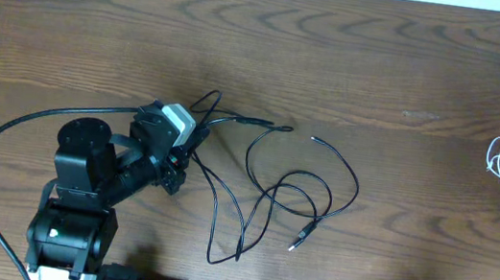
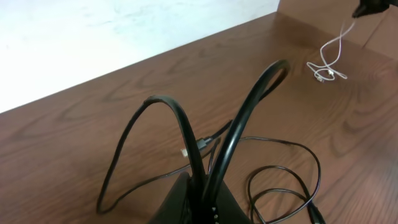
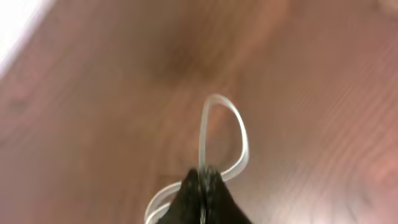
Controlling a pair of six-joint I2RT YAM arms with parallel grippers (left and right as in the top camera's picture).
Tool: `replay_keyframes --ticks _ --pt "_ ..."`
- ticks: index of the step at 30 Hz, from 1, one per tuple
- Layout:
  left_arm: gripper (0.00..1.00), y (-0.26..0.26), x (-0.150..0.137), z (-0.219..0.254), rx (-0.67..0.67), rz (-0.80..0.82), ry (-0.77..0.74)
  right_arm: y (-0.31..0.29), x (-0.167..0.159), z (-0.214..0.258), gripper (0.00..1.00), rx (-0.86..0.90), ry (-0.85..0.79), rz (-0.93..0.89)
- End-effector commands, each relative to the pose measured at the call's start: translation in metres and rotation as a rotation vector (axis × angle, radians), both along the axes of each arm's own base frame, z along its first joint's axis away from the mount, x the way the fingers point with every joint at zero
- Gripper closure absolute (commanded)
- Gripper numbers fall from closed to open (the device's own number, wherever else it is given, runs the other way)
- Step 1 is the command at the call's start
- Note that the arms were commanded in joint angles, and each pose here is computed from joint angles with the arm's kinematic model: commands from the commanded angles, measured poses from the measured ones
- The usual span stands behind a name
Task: Untangle cables
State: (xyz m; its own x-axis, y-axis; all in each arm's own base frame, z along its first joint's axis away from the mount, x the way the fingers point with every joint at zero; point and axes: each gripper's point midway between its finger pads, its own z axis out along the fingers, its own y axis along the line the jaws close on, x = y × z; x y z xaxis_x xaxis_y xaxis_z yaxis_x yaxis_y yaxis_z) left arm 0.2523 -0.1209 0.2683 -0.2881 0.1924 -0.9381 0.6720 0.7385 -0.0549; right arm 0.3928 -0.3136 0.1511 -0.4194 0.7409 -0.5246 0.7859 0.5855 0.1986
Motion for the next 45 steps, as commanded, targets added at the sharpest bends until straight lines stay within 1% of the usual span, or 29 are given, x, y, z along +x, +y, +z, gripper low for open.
replay_keyframes --ticks 1,6,11,12,13,14,15,18,21,25,29,33,38,40,41,43,45 --pt "0.93 0.001 0.002 0.005 -0.011 0.014 0.001 -0.022 -0.012 -0.014 0.99 -0.028 0.124 -0.084" --pt "0.92 0.002 0.001 0.003 -0.01 0.014 0.008 -0.016 -0.021 -0.066 0.98 0.107 0.269 -0.045" --pt "0.92 0.002 0.0 0.002 -0.01 0.014 0.015 -0.011 -0.025 -0.093 0.99 0.153 0.343 0.017" --pt "0.93 0.002 0.0 0.002 -0.01 0.014 0.015 -0.01 -0.025 -0.094 0.8 0.154 0.346 0.027" --pt "0.92 0.002 0.0 0.002 -0.01 0.014 0.015 -0.009 -0.022 -0.095 0.54 0.16 0.334 0.046" --pt "0.93 0.002 0.0 0.002 -0.01 0.014 0.015 -0.005 -0.015 -0.094 0.12 0.168 0.308 0.1" --pt "0.92 0.002 0.0 0.002 -0.01 0.014 0.015 -0.001 -0.009 -0.093 0.01 0.178 0.285 0.142" --pt "0.92 0.002 0.0 0.002 -0.01 0.014 0.015 0.011 0.005 -0.085 0.01 0.227 0.208 0.198" --pt "0.92 0.002 0.0 0.002 -0.01 0.014 0.015 0.025 0.025 -0.066 0.01 0.276 0.108 0.255" --pt "0.92 0.002 0.0 0.002 -0.01 0.014 0.015 0.044 0.053 -0.012 0.01 0.303 -0.059 0.336" --pt "0.92 0.002 0.0 0.002 -0.01 0.014 0.015 0.072 0.074 0.064 0.01 0.284 -0.245 0.456" --pt "0.91 0.002 0.0 0.002 -0.01 0.014 0.015 0.108 0.079 0.126 0.01 0.208 -0.339 0.549" --pt "0.91 0.002 0.001 0.002 -0.009 0.014 0.014 0.167 0.086 0.165 0.01 0.175 -0.391 0.666" --pt "0.76 0.002 0.0 0.002 -0.009 0.014 0.015 0.2 0.091 0.172 0.01 0.188 -0.401 0.738" --pt "0.71 0.002 0.0 0.002 -0.01 0.014 0.015 0.215 0.093 0.171 0.01 0.201 -0.391 0.764" --pt "0.64 0.002 0.0 0.002 -0.01 0.014 0.015 0.244 0.093 0.163 0.01 0.224 -0.348 0.806" --pt "0.63 0.002 0.001 0.002 -0.01 0.014 0.014 0.266 0.091 0.149 0.01 0.217 -0.273 0.824"
